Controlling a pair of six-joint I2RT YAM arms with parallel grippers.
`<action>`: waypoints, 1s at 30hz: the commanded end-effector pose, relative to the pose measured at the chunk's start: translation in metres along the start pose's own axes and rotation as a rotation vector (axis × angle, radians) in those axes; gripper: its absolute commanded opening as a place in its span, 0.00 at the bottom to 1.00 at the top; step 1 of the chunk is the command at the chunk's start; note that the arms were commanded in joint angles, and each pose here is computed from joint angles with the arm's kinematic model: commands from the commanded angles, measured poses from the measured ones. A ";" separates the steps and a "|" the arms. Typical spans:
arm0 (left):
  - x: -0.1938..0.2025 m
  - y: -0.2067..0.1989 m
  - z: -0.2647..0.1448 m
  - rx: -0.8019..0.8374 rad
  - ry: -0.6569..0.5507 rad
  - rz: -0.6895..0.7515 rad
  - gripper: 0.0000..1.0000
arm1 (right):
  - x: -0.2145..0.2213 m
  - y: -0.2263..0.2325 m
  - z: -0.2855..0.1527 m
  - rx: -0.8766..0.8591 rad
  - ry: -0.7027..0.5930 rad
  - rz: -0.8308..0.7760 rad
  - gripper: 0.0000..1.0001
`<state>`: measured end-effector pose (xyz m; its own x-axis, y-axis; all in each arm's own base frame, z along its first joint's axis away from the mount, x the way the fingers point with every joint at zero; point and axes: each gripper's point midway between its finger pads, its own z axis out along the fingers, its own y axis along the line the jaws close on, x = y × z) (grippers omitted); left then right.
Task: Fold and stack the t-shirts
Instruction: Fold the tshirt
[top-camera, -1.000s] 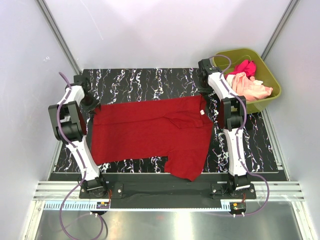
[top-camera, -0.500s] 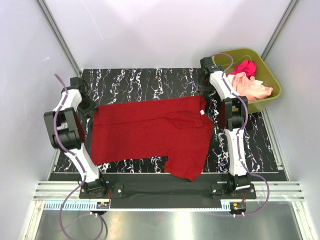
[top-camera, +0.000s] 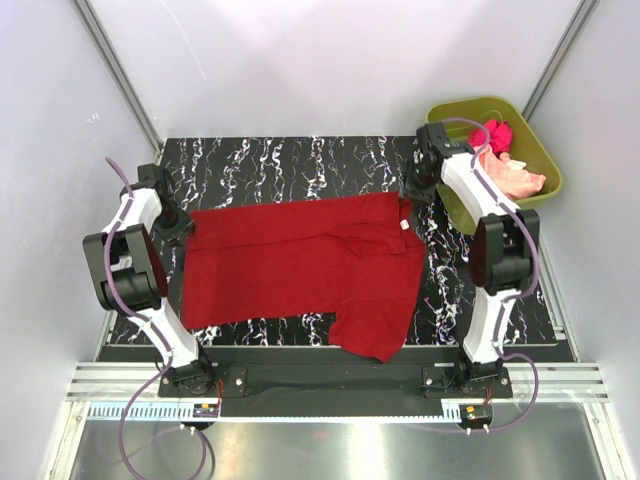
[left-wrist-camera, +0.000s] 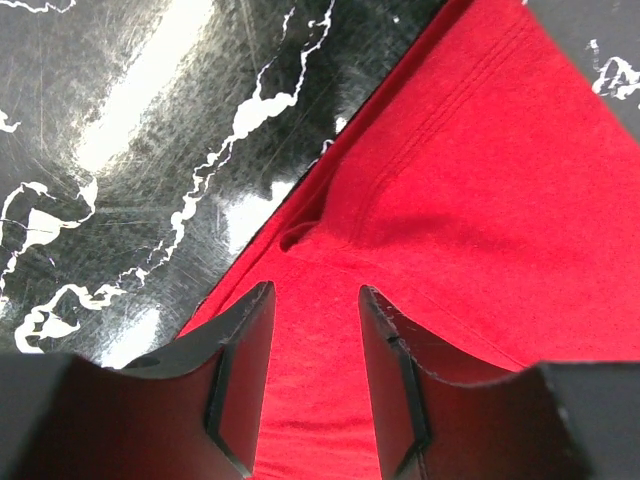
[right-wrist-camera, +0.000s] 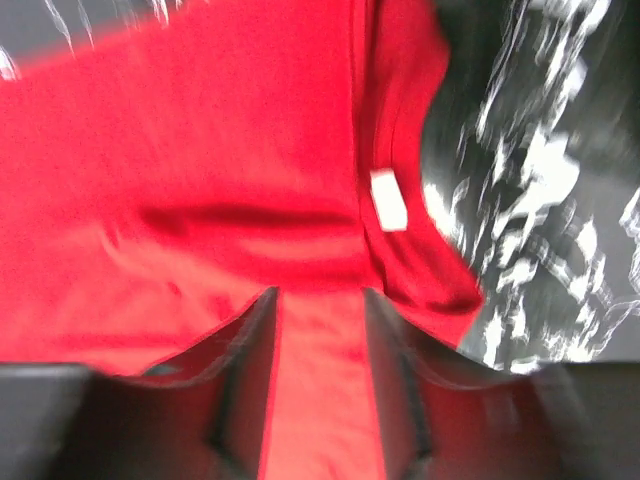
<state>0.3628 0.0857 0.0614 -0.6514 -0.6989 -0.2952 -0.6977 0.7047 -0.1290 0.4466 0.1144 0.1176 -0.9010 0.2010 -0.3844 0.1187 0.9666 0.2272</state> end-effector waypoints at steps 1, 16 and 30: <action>-0.005 -0.001 0.000 0.020 -0.021 -0.013 0.45 | 0.034 0.010 -0.008 -0.095 0.047 -0.006 0.41; -0.006 0.008 0.019 0.013 0.013 -0.049 0.42 | 0.080 -0.011 0.011 -0.061 0.129 0.016 0.44; -0.004 -0.001 0.036 0.055 0.040 -0.049 0.43 | 0.088 -0.010 0.019 -0.074 0.161 0.030 0.45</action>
<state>0.3629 0.0899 0.0272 -0.6385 -0.7353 -0.2274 -0.7213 0.6747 -0.1564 0.3708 0.1185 0.0530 -0.9605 0.1899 -0.2033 0.1325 0.9549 0.2657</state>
